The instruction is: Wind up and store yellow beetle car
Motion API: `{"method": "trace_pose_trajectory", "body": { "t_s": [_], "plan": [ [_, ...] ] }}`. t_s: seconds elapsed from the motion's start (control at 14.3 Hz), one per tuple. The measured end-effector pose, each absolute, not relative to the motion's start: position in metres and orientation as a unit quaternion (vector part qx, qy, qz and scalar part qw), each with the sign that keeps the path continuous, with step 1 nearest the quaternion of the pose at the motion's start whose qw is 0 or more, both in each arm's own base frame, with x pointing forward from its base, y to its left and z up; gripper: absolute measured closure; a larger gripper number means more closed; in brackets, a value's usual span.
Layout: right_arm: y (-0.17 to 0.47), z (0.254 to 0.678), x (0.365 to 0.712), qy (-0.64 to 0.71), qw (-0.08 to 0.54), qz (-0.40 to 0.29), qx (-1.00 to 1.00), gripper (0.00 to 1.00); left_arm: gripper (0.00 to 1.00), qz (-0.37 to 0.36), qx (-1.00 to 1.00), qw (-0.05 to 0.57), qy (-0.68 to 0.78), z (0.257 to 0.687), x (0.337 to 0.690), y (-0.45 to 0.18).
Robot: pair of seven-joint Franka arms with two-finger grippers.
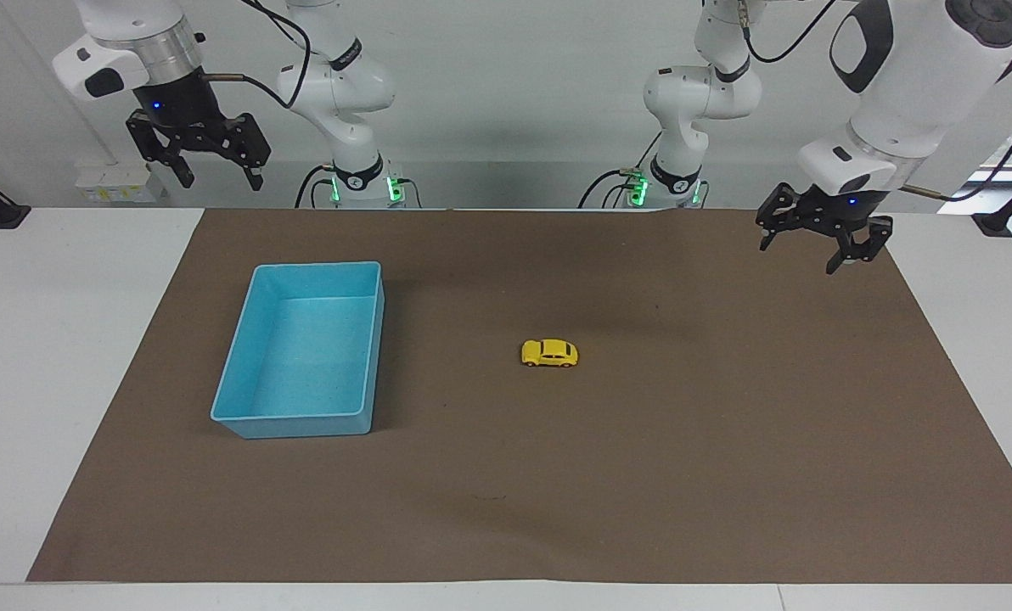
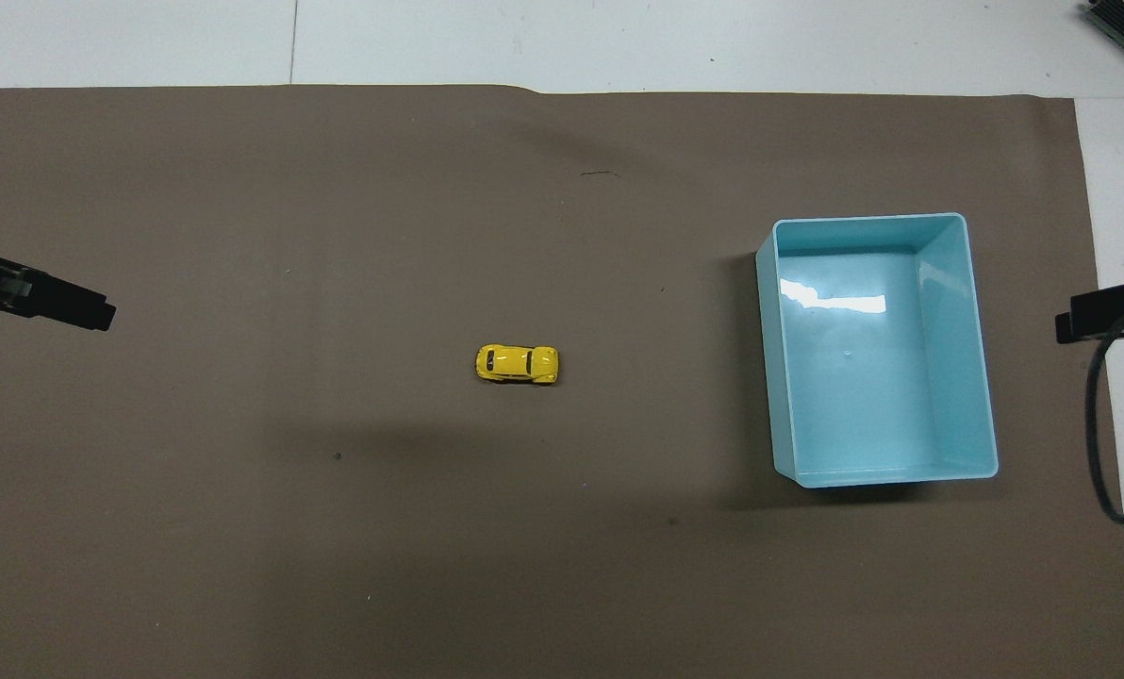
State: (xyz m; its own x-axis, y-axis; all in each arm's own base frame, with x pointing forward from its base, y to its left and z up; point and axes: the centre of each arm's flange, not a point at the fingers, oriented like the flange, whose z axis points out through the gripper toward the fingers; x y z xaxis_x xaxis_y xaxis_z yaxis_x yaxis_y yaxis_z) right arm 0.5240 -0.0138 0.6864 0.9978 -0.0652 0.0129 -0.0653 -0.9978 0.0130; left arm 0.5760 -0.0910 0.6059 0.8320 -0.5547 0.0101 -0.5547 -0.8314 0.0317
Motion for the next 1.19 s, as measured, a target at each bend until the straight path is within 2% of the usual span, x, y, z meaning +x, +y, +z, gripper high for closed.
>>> {"method": "trace_pose_trajectory", "body": {
  "t_s": [0.42,0.91,1.19],
  "plan": [
    [-0.014,0.686,0.524,-0.033,0.007,0.006,0.999,0.0,0.0,0.017,0.89,0.048,-0.453,0.566,0.586,-0.168],
    [-0.014,0.686,0.524,-0.033,0.007,0.006,0.999,0.0,0.0,0.0,0.807,0.051,-0.588,0.473,0.587,-0.265],
    [-0.014,0.686,0.524,-0.033,0.007,0.006,0.999,0.0,0.0,0.008,0.773,0.048,-0.633,0.427,0.584,-0.3]
  ]
}}
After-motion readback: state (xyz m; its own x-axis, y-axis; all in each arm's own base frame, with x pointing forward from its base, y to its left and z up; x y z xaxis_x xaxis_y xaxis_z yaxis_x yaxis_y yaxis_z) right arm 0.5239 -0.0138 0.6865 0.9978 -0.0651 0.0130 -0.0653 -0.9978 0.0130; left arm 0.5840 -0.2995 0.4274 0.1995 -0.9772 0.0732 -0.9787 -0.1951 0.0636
